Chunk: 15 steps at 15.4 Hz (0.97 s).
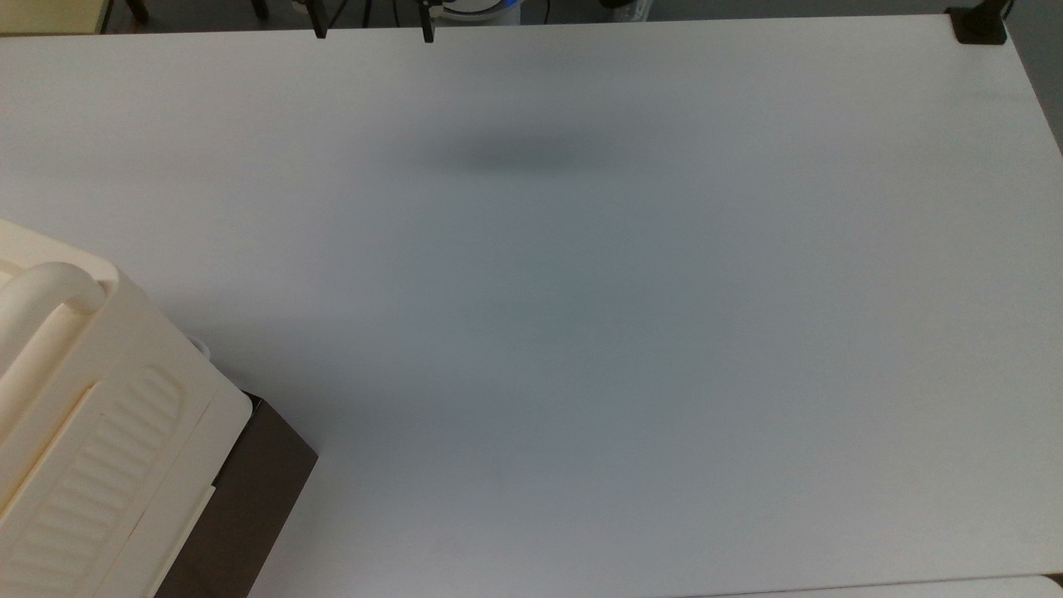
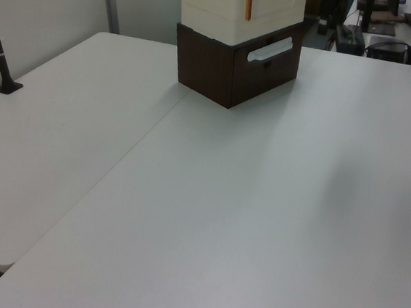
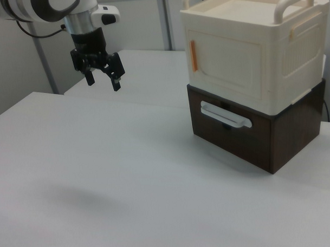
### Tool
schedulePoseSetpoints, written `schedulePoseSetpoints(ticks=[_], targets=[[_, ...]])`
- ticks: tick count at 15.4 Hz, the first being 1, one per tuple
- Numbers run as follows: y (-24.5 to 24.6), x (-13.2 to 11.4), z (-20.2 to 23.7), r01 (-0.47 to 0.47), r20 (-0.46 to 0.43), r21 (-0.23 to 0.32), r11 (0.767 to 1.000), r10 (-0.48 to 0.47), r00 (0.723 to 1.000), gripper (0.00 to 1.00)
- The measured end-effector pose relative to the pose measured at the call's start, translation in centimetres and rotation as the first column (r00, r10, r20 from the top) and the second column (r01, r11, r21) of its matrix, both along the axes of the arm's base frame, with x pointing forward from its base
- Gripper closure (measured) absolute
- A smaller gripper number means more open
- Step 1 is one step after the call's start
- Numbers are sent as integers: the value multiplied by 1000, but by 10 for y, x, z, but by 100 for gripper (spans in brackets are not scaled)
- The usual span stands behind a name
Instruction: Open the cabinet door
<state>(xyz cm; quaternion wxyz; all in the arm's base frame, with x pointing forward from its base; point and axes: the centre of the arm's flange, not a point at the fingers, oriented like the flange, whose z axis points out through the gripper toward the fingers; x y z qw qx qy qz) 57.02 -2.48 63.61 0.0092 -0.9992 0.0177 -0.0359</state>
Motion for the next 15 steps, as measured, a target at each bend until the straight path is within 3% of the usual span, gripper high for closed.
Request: schedulePoseSetpoints(ticks=[15], targets=[[0, 2, -6, -5, -11, 0, 1000, 5, 1000, 0]])
